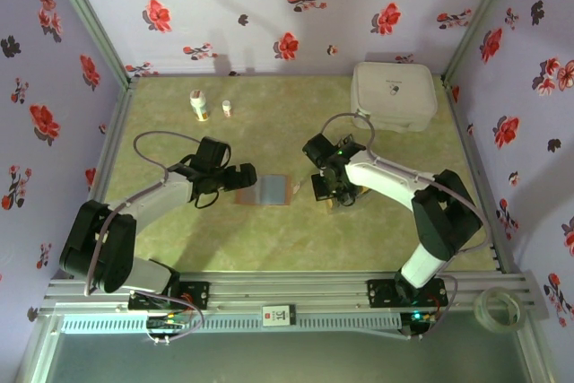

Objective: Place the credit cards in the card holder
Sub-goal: Pick up the credit card from the storage box.

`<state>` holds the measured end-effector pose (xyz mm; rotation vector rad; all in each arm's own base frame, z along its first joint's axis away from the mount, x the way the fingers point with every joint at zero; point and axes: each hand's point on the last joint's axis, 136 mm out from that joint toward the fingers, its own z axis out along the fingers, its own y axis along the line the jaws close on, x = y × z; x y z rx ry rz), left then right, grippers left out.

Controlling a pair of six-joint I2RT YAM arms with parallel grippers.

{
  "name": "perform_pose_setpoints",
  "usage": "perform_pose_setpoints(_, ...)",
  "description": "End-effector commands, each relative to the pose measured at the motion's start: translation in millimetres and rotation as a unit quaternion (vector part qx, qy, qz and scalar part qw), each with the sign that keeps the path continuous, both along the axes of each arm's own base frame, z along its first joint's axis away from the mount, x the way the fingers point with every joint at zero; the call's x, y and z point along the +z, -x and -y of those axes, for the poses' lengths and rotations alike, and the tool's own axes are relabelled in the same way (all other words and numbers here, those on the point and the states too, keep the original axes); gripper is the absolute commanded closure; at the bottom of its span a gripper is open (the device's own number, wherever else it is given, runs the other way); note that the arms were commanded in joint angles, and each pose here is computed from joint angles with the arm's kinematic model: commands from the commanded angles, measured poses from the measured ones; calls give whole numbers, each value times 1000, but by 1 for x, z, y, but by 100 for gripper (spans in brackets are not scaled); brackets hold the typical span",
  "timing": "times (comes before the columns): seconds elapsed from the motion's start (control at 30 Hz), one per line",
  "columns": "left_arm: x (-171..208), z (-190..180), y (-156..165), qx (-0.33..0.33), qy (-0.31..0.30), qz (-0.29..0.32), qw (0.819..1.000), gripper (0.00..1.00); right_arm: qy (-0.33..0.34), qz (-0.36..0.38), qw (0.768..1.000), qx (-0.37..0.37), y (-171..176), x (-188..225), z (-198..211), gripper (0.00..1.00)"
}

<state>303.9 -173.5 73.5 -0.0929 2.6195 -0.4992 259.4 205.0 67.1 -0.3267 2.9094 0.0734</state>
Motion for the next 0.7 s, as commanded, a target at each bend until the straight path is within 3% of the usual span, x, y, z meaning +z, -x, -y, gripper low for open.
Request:
perform_pose_setpoints(0.0, 12, -1, -5, -4, -8, 11, 1000, 0, -31, 18, 999, 16, -2, 33, -8, 100)
perform_pose_setpoints(0.33, 18, -14, -12, 4, -23, 12, 1000, 0, -102, 60, 993, 20, -14, 80, -30, 100)
perform_pose_setpoints(0.43, 17, -17, -13, 2, -32, 12, 999, 0, -166, 74, 983, 21, -20, 91, -53, 100)
perform_pose_setpoints(0.67, 10, -28, -6, -7, -70, 3, 998, 0, -342, 75, 936, -17, -39, 91, -114, 100)
